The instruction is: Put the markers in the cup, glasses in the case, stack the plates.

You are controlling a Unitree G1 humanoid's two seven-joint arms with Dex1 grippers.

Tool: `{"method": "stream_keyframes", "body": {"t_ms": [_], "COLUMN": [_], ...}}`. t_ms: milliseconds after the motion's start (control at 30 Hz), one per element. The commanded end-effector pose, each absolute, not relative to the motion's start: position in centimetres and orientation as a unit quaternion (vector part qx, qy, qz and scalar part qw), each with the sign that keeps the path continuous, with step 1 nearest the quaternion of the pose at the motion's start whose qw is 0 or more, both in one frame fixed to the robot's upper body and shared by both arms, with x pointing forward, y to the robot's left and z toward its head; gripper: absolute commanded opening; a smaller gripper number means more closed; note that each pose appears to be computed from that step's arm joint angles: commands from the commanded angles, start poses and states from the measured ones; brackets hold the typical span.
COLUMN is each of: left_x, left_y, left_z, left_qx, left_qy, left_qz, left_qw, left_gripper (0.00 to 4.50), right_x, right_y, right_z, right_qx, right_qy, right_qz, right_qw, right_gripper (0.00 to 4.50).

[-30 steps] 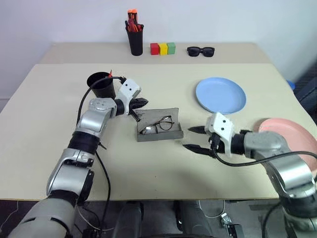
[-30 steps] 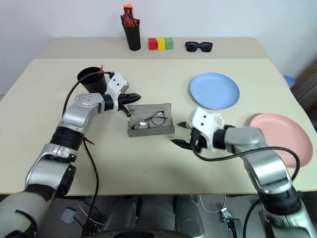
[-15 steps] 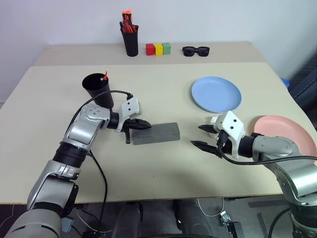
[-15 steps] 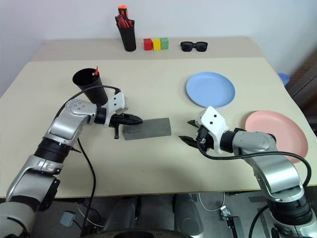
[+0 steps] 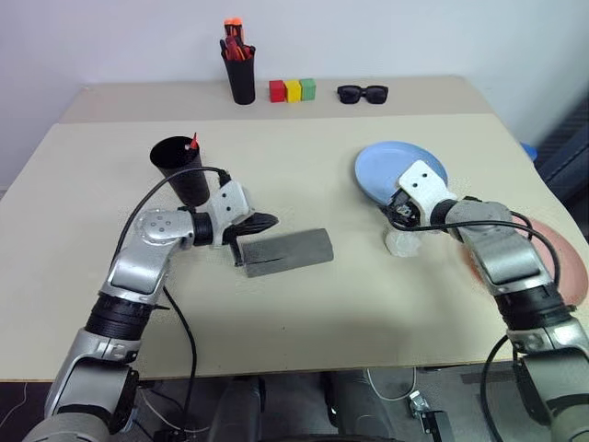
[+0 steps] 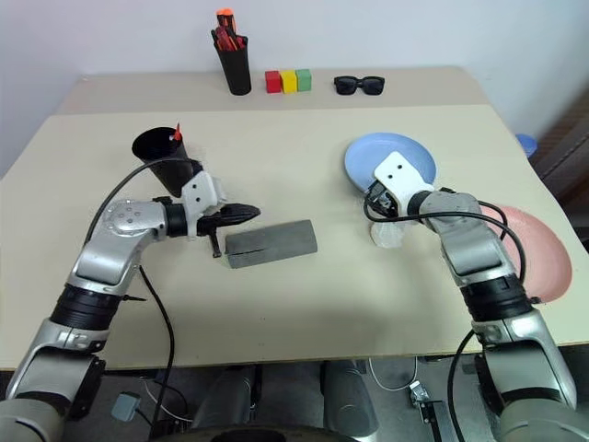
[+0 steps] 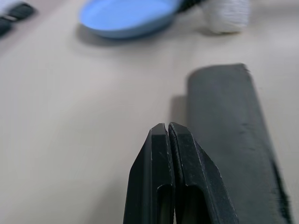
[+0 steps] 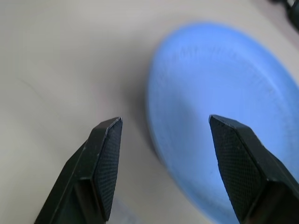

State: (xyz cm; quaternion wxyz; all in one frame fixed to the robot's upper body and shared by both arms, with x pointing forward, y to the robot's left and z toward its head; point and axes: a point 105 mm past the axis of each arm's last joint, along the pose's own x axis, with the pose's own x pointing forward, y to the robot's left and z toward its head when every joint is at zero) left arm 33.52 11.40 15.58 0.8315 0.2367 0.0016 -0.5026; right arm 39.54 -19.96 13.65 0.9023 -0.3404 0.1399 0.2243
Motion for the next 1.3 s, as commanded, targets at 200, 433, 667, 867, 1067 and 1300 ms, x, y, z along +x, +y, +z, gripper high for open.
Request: {"method": "stream_keyframes", "body": {"t_ms": [200, 433, 667, 867, 1067, 1300], "left_x": [32.5, 32.6, 33.2, 32.9, 31.0, 29.5], "left_y": [12.9, 13.1, 11.7, 7.6, 5.2, 5.1], "left_z": [17.2, 17.7, 19.2, 18.3, 18.4, 17.8], "left_qx": [0.214, 0.198, 0.162, 0.151, 0.115, 0.115], "left_qy": [-0.027, -0.045, -0.070, -0.071, -0.071, -0.044], "left_qz": [-0.458, -0.431, -0.439, -0.523, -0.600, -0.624], "left_qw": [0.862, 0.879, 0.881, 0.836, 0.788, 0.772], "left_gripper": [0.00, 0.00, 0.00, 0.00, 0.00, 0.00], "right_x": [41.7, 39.7, 33.3, 25.6, 23.6, 27.7], "right_y": [-19.2, -19.1, -25.4, -30.6, -29.4, -24.0], "right_z": [14.5, 19.0, 21.8, 17.8, 15.1, 15.9], "right_qx": [-0.388, -0.417, -0.404, -0.375, -0.366, -0.343], "right_qy": [0.107, 0.027, 0.052, 0.179, 0.226, 0.136], "right_qz": [0.228, 0.218, 0.150, 0.109, 0.155, 0.207], "right_qw": [0.887, 0.882, 0.901, 0.903, 0.889, 0.906], "right_gripper": [1.14, 0.06, 0.06, 0.06, 2.42, 3.90]}}
